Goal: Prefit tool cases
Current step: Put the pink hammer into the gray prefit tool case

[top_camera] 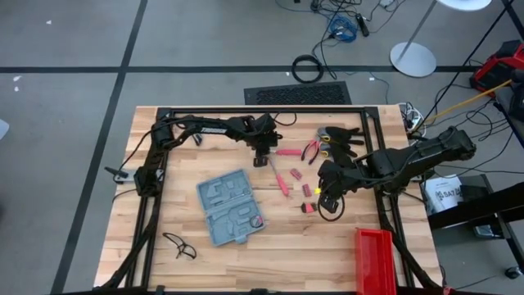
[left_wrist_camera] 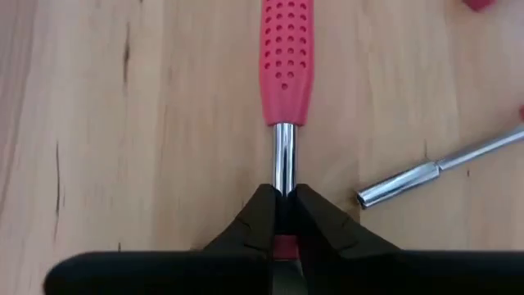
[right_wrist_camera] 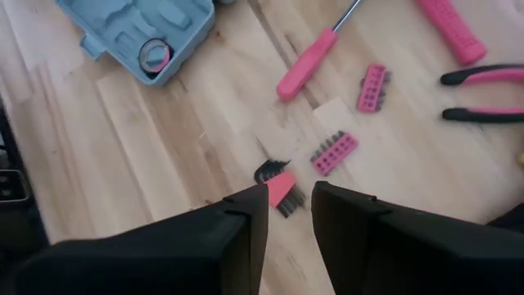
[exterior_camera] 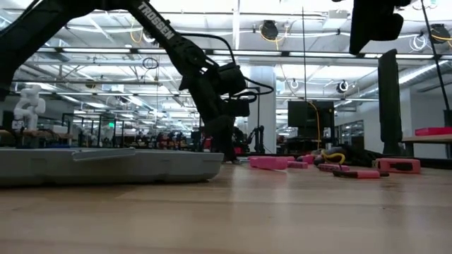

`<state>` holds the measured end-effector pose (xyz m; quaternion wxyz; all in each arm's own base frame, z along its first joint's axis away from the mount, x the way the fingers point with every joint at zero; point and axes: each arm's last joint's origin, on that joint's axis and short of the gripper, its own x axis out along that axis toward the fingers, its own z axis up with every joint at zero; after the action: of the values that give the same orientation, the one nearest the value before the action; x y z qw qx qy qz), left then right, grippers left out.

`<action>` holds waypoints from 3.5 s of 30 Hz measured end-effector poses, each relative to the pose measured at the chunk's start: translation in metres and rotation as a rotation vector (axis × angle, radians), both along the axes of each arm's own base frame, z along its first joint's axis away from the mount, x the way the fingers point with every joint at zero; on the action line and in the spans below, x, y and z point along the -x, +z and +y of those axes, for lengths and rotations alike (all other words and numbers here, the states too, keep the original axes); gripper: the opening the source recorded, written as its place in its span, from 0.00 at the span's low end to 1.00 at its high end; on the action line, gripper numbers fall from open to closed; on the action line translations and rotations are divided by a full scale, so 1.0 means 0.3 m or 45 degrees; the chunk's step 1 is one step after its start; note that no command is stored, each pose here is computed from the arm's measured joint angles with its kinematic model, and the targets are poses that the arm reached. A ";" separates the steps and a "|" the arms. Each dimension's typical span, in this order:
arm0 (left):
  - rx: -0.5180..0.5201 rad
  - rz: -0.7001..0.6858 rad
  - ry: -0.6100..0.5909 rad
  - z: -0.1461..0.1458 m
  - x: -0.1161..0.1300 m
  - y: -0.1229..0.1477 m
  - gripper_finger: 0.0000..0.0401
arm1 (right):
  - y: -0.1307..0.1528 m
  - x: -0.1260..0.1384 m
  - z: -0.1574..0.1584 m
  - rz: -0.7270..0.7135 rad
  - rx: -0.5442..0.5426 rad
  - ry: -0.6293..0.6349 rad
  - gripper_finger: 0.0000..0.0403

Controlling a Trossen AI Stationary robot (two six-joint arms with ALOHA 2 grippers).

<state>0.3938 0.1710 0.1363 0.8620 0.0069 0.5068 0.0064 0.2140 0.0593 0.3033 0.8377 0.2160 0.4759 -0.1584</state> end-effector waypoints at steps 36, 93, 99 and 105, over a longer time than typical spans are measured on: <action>0.302 0.079 0.575 -0.462 0.475 0.382 0.08 | -0.087 0.008 -0.032 0.013 0.494 -0.040 0.21; 0.175 0.172 0.747 -0.719 0.622 0.079 0.13 | -0.065 -0.049 -0.093 -0.105 0.553 -0.013 0.21; 0.232 0.212 0.776 -0.704 0.622 0.076 0.32 | -0.065 -0.049 -0.093 -0.104 0.553 -0.012 0.21; 0.298 0.218 0.782 -0.694 0.607 0.099 0.36 | -0.065 -0.049 -0.093 -0.104 0.553 -0.012 0.21</action>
<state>0.2118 -0.0373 0.1659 0.7690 -0.2446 0.5532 0.2070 0.2286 0.0315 0.2837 0.8824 0.0392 0.3951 -0.2523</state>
